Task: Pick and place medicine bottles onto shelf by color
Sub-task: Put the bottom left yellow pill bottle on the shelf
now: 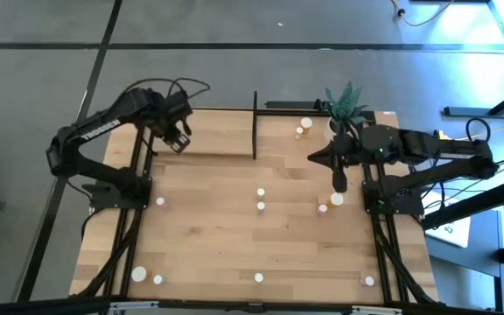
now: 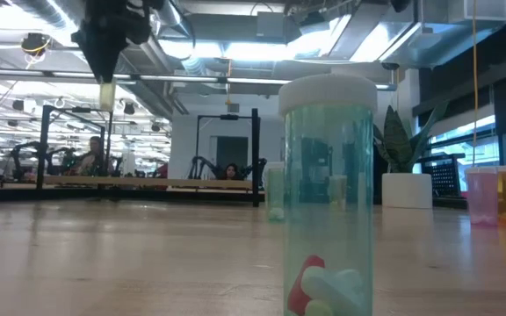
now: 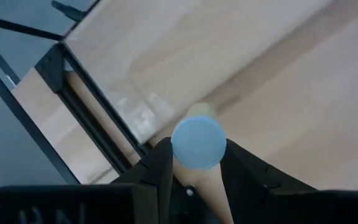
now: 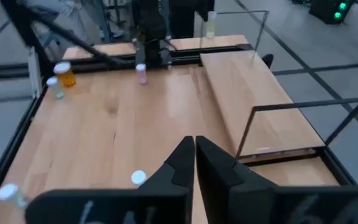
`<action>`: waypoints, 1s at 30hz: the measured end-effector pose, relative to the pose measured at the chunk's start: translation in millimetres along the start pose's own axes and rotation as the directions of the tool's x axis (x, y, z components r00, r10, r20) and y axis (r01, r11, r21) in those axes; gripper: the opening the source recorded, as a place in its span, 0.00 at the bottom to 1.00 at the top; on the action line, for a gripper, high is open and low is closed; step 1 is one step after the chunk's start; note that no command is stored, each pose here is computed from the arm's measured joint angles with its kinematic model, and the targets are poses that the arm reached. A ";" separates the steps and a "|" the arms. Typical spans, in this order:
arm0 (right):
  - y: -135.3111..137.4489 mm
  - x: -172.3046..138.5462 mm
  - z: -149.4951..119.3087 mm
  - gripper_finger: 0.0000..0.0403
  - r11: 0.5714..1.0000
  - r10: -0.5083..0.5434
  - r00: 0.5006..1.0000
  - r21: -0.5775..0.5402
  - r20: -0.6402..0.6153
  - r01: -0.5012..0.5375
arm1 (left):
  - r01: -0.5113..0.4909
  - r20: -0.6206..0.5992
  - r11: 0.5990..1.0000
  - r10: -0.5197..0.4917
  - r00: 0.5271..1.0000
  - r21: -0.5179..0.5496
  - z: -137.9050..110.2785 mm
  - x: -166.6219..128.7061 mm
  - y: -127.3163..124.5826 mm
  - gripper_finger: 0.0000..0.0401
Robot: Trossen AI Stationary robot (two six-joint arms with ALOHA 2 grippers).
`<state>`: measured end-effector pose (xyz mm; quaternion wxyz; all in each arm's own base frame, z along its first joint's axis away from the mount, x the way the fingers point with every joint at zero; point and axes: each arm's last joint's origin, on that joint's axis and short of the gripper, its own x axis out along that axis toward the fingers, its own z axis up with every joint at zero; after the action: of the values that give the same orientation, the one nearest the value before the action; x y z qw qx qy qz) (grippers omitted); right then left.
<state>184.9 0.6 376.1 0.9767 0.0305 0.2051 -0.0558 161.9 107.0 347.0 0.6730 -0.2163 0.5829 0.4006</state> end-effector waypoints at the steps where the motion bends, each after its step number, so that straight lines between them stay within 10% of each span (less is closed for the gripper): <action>1: -3.0 0.2 3.5 0.05 1.000 0.003 1.000 0.012 0.002 -0.003 | -0.002 0.002 1.000 0.002 1.000 -0.004 2.6 1.6 2.8 0.26; 19: -59.2 62.2 107.0 0.05 0.998 0.046 0.987 0.049 -0.154 -0.039 | -0.034 -0.024 0.998 0.033 0.999 -0.057 26.1 22.0 21.7 0.26; 30: -95.9 138.6 118.9 0.05 0.999 0.034 0.964 0.034 -0.264 -0.026 | -0.040 -0.028 0.996 0.038 0.999 -0.081 26.9 23.1 26.9 0.26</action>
<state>346.6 -117.7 425.3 0.9407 0.0554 0.3324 -0.0394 157.1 149.8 335.7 0.6479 -0.2372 0.5791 0.4343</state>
